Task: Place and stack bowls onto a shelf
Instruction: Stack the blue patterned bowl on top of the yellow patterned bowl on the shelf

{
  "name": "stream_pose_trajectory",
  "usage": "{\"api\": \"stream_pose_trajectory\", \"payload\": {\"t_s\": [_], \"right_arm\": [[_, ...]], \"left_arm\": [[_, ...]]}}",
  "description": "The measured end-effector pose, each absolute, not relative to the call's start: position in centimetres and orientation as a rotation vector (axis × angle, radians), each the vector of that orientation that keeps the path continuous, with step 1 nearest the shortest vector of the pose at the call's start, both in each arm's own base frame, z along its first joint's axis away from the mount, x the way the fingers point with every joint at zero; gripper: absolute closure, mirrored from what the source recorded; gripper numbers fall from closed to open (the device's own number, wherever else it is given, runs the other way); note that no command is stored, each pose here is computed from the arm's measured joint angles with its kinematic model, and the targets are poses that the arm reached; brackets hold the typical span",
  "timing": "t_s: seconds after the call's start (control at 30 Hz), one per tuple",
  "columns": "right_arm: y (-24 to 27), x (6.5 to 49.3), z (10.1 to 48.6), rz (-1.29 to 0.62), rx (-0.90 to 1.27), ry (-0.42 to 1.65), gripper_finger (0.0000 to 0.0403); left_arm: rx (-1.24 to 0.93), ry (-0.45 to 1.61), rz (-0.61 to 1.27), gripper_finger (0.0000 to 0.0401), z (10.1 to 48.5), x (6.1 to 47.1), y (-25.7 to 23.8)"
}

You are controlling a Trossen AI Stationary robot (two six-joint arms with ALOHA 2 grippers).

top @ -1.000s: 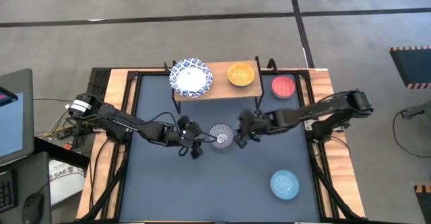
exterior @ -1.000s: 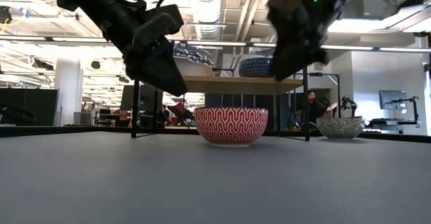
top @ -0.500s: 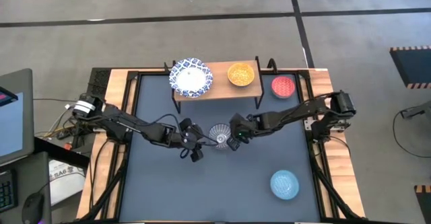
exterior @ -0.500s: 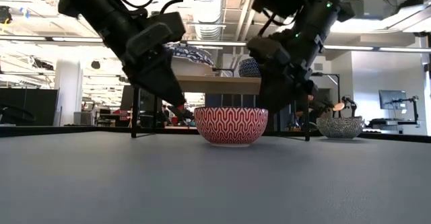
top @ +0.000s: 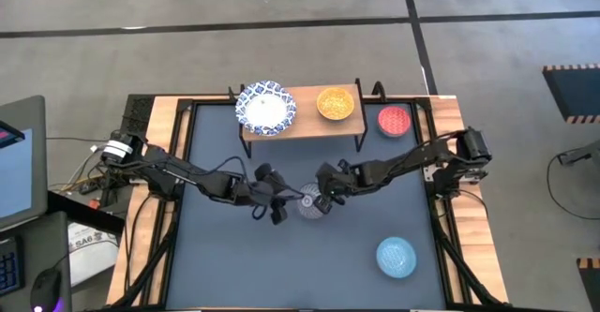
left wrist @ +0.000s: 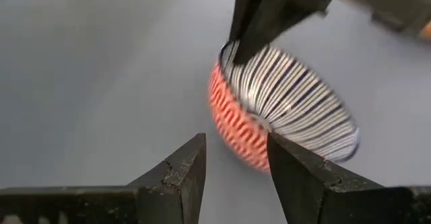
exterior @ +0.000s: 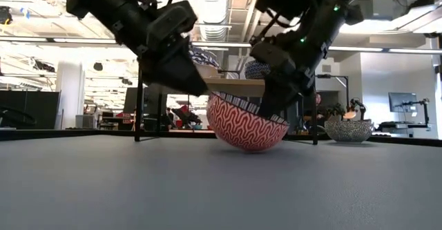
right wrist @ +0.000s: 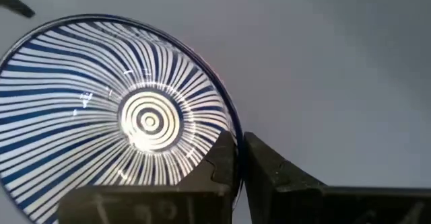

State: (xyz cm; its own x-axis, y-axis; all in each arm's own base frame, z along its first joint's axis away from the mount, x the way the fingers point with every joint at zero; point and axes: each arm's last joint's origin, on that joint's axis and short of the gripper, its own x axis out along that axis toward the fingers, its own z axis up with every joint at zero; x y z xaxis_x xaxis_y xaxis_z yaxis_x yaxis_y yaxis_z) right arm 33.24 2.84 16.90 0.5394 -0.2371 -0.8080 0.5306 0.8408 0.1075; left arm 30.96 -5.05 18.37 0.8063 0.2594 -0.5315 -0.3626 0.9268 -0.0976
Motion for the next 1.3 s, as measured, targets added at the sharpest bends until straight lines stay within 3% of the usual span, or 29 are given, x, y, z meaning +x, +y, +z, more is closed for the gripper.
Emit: {"api": "stream_pose_trajectory", "payload": {"t_s": [0.4, 0.83, 0.97, 1.13, 1.3], "right_arm": [[5.0, 33.6, 19.5, -0.625, 0.17, 0.791, 0.0362], [8.8, 34.0, 23.8, -0.628, -0.075, 0.714, 0.0359], [9.9, 33.9, 24.7, -0.616, -0.142, 0.687, 0.0358], [11.0, 34.1, 25.9, -0.598, -0.15, 0.641, 0.0358], [12.0, 33.9, 26.5, -0.535, -0.168, 0.646, 0.0357]], "left_arm": [[-0.055, 0.339, 0.317, 0.0259, 20.7, 32.2, -5.0], [0.179, 0.582, 0.439, 0.0263, 23.5, 33.0, -4.7], [0.182, 0.601, 0.442, 0.0296, 24.3, 33.1, -4.7], [0.173, 0.583, 0.468, 0.038, 25.0, 33.3, -4.7], [0.209, 0.597, 0.475, 0.0398, 25.0, 33.4, -4.3]]}}
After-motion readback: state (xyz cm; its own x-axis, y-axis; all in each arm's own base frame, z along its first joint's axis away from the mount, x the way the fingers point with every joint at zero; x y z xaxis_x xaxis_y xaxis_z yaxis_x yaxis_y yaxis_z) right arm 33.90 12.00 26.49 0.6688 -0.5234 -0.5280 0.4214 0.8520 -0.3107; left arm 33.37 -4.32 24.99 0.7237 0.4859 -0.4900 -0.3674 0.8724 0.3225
